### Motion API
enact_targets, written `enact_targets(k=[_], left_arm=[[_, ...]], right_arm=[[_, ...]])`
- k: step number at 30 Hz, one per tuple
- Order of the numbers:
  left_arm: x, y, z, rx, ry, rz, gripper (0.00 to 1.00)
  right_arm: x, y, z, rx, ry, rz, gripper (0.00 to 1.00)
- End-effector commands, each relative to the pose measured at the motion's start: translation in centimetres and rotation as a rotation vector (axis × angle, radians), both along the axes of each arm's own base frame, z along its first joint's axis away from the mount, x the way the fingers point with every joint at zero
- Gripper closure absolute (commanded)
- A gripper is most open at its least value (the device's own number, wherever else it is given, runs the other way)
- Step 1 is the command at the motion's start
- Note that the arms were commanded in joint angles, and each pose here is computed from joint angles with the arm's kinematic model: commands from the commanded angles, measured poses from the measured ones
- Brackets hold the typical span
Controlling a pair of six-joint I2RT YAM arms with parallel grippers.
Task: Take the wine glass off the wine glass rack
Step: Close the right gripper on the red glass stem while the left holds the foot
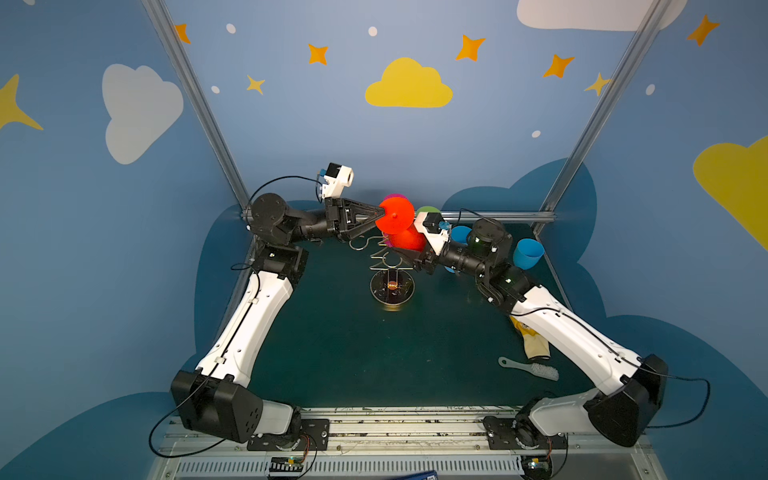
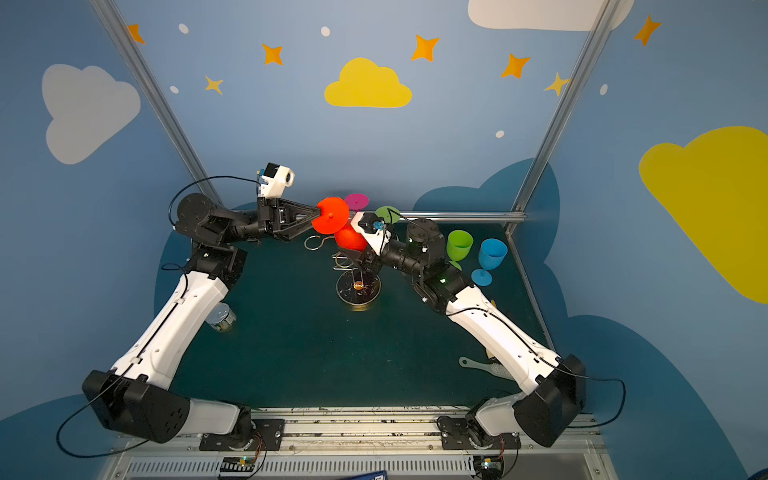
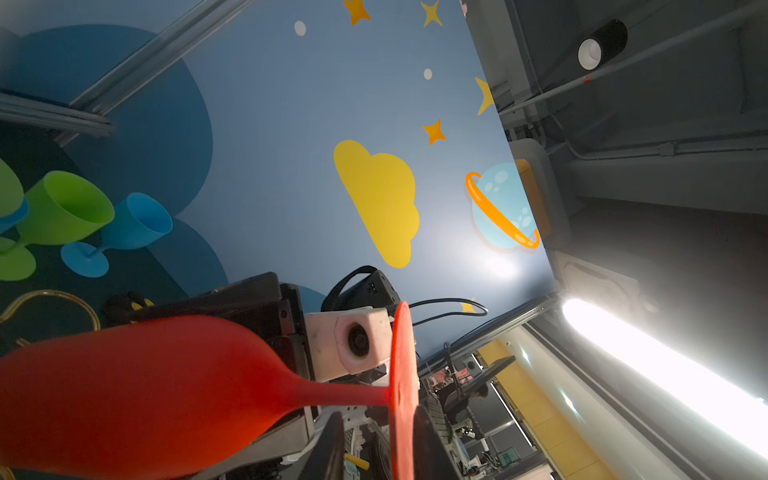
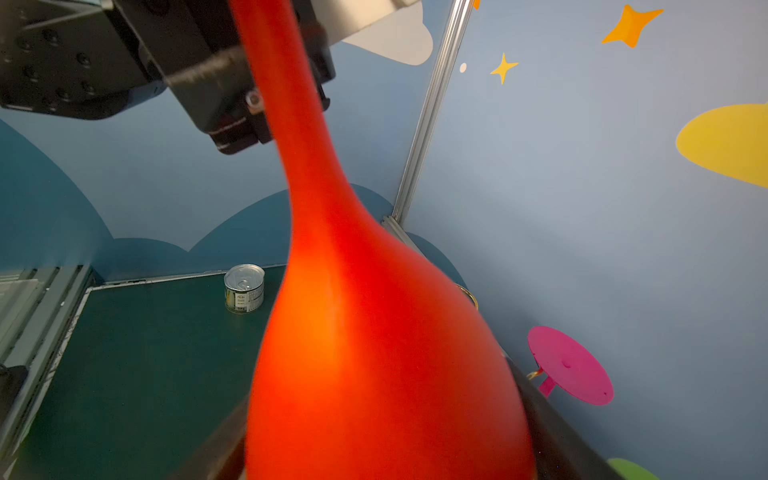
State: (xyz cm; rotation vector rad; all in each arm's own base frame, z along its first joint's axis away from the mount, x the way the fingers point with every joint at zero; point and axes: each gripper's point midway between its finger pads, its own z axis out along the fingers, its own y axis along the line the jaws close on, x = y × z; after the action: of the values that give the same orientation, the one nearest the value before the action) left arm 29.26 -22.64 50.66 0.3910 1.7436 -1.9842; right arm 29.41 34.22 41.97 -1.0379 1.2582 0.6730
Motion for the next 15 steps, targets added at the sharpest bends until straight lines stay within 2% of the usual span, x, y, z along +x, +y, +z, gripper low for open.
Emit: enact_targets(k=[1, 4, 7, 11, 15], left_arm=[[0.2, 0.0, 0.4, 0.006, -0.061, 0.021, 0.57], [1.1, 0.2, 0.0, 0.013, -0.092, 0.061, 0.48], [2.3, 0.3, -0.4, 0.043, -0.183, 0.139, 0.45], [4.4, 0.5, -1.4, 0.136, -0.372, 0.280, 0.46], [4.7, -0.1, -2.6, 0.206, -0.620, 0.353, 0.49]], right_arm=[[-1.3, -1.8, 2.1, 0.047, 0.021, -0.044, 0.55], [-1.4, -3.1, 1.7, 0.029, 0.078, -0.104, 0.58], [-1.5, -4.8, 0.3, -0.024, 0.173, -0.178, 0.61], [-2.3, -7.0, -1.9, -0.124, 0.313, -0.261, 0.62], [-3.6, -8.4, -3.0, -0.170, 0.405, -0.287, 0.63]])
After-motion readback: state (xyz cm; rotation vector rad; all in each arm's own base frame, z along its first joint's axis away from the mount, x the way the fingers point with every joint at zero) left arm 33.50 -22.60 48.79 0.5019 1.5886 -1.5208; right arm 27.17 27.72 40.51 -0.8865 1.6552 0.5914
